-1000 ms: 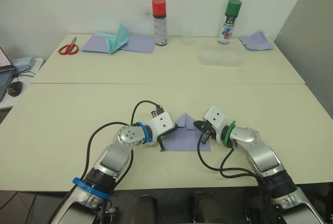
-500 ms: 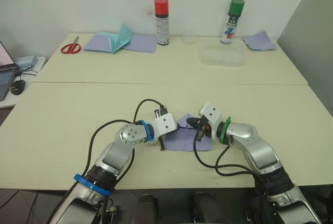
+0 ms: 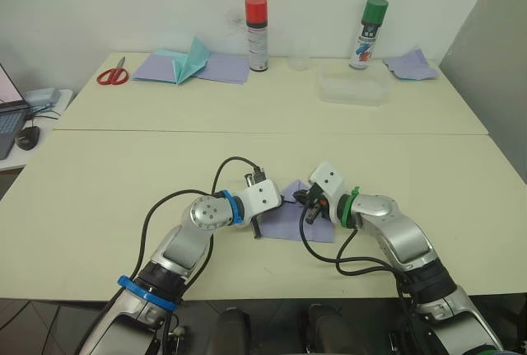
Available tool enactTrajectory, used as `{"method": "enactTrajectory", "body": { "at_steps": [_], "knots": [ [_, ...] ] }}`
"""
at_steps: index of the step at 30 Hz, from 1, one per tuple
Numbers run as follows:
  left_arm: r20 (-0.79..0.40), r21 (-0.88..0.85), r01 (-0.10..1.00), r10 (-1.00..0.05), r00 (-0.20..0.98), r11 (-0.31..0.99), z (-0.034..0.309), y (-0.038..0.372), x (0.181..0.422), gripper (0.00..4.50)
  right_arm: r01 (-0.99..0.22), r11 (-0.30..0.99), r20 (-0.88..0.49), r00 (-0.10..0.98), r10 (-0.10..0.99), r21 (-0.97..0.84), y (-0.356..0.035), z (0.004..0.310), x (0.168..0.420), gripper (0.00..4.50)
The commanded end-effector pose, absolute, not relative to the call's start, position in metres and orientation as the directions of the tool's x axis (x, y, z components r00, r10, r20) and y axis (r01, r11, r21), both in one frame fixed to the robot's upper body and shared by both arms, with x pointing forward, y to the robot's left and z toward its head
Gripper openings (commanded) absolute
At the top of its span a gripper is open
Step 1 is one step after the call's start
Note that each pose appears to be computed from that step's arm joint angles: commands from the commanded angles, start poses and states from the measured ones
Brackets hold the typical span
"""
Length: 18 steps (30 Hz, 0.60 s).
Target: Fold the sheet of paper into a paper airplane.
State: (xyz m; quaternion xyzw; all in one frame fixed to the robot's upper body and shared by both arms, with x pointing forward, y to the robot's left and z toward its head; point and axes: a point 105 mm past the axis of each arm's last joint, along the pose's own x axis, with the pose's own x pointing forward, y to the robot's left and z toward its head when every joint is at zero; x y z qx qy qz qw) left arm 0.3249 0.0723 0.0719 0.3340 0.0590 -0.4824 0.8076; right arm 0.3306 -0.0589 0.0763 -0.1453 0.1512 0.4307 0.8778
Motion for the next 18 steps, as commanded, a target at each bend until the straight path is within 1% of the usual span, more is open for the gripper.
{"method": "enactTrajectory", "body": {
  "at_steps": [1, 8, 9, 12, 15, 17, 18],
  "knots": [
    [-0.468, 0.472, 0.831, -0.715, 0.52, 0.295, 0.058, 0.077, 0.323, 0.03, -0.778, 0.615, -0.415, 0.605, 0.68, -0.127, -0.066, 0.069, 0.334, 0.0],
    [-0.46, 0.493, 0.827, -0.727, 0.51, 0.269, 0.059, 0.078, 0.32, 0.03, -0.775, 0.624, -0.432, 0.6, 0.673, -0.105, -0.07, 0.06, 0.33, 0.0],
    [-0.445, 0.492, 0.824, -0.733, 0.514, 0.28, 0.062, 0.077, 0.321, 0.41, -0.775, 0.623, -0.432, 0.6, 0.674, -0.104, -0.07, 0.059, 0.33, 0.0],
    [-0.404, 0.466, 0.832, -0.764, 0.503, 0.301, 0.076, 0.081, 0.313, 0.87, -0.777, 0.622, -0.433, 0.597, 0.675, -0.1, -0.068, 0.056, 0.328, 0.0],
    [-0.393, 0.431, 0.848, -0.782, 0.483, 0.308, 0.092, 0.095, 0.301, 1.74, -0.779, 0.619, -0.436, 0.594, 0.676, -0.103, -0.067, 0.054, 0.326, 0.0],
    [-0.352, 0.41, 0.837, -0.784, 0.511, 0.361, 0.108, 0.104, 0.304, 2.46, -0.781, 0.616, -0.436, 0.593, 0.677, -0.103, -0.067, 0.054, 0.326, 0.0],
    [-0.32, 0.386, 0.831, -0.787, 0.528, 0.4, 0.118, 0.109, 0.307, 2.74, -0.782, 0.615, -0.436, 0.591, 0.679, -0.103, -0.067, 0.054, 0.325, 0.0]
  ]
}}
